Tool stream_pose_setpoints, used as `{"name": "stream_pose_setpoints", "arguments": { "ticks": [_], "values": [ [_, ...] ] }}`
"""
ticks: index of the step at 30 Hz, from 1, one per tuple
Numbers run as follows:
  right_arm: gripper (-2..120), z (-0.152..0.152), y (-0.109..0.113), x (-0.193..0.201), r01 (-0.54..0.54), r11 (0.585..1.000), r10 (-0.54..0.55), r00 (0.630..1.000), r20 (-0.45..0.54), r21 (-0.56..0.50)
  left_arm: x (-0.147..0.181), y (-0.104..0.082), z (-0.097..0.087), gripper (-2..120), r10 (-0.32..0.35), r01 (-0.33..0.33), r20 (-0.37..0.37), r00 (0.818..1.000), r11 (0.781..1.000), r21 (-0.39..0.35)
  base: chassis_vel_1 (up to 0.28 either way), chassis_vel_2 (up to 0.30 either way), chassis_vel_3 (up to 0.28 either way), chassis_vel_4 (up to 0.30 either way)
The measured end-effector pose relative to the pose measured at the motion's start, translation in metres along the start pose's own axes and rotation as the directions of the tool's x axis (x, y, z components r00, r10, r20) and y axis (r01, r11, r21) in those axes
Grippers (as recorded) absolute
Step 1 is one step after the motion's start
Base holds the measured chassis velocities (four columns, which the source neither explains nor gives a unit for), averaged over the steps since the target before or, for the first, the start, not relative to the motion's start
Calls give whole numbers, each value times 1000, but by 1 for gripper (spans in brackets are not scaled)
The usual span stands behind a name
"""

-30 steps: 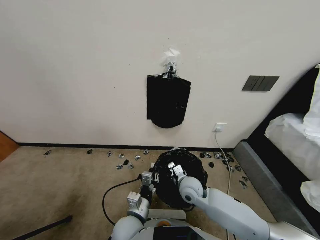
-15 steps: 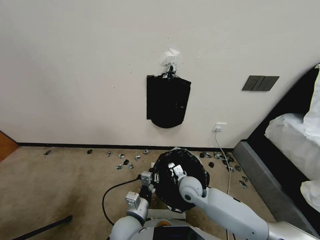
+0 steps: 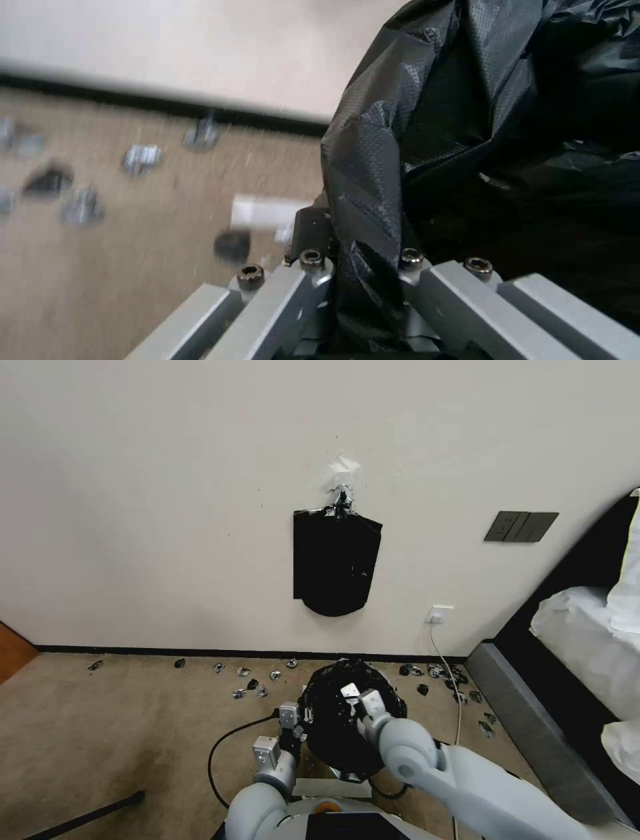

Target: Place a trash bag onto the trash bin.

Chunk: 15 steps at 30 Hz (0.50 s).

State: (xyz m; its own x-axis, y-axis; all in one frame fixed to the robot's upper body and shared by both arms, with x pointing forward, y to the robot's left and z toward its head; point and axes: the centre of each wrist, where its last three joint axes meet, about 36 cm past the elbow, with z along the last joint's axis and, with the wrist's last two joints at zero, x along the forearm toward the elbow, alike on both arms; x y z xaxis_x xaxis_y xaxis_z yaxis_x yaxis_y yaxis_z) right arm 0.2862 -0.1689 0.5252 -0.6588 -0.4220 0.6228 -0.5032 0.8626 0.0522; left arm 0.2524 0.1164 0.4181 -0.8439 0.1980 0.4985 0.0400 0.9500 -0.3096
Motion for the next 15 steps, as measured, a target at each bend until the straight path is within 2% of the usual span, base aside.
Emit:
{"name": "stream_pose_setpoints", "arguments": {
  "ticks": [2,3,6,7,10,15],
  "values": [
    [60,2,-4,9,7,1000,-7,1000,10,-11,-8,-2,0,2,-31,32,-43,999,999,14,0,0,0,0],
    [60,2,-4,9,7,1000,-7,1000,10,-11,-8,-2,0,2,-31,32,-43,999,999,14,0,0,0,0],
    [75,6,-8,17,2,1000,-2,1000,13,-17,-21,-1,-1,2,-66,70,-95,993,997,34,0,0,0,0],
    [75,6,-8,17,2,1000,-2,1000,13,-17,-21,-1,-1,2,-66,70,-95,993,997,34,0,0,0,0],
    [89,8,-9,18,-12,1000,12,1000,13,-17,-36,3,-2,2,-89,93,-118,989,995,28,0,0,0,0],
    [100,7,-9,15,-12,1000,13,1000,20,-22,-48,7,-6,2,-87,94,-146,985,994,47,0,0,0,0]
  ]
}}
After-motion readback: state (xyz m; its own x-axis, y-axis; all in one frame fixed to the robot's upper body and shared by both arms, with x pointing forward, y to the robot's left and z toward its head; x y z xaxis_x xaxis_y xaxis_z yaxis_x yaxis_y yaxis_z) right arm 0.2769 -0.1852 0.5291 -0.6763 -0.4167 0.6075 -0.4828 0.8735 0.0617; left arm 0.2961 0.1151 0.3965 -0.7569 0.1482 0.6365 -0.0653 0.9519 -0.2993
